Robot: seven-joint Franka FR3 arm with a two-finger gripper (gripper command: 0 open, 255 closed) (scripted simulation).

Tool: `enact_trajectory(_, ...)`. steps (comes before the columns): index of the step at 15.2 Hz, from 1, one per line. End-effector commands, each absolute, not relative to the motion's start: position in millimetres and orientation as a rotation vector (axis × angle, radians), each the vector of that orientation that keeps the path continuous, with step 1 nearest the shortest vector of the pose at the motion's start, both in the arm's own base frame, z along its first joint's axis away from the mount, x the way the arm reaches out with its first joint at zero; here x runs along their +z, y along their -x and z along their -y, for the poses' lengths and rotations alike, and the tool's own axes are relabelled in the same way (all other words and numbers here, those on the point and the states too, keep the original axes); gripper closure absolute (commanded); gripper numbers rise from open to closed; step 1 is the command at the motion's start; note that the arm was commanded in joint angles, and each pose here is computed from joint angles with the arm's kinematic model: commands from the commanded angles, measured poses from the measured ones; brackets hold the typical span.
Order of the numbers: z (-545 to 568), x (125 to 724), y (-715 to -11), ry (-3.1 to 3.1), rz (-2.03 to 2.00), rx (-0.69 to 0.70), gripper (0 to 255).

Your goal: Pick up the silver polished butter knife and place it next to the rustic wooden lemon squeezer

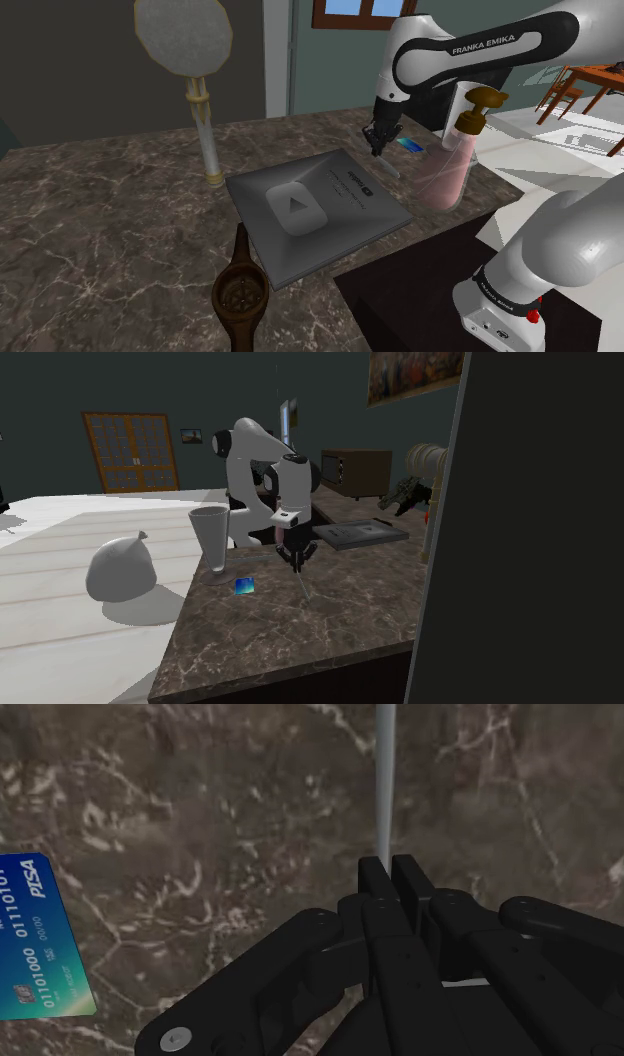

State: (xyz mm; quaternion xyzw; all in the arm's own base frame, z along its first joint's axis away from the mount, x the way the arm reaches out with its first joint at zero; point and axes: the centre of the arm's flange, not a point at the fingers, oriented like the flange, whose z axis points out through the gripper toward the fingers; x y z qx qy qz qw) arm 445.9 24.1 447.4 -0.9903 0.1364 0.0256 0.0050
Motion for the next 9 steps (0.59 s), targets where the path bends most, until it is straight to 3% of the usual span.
enact_trajectory(1,-24,447,-446,3.101,-0.427,0.08,255)
enact_trajectory(9,-24,479,-446,3.101,-0.427,0.08,255)
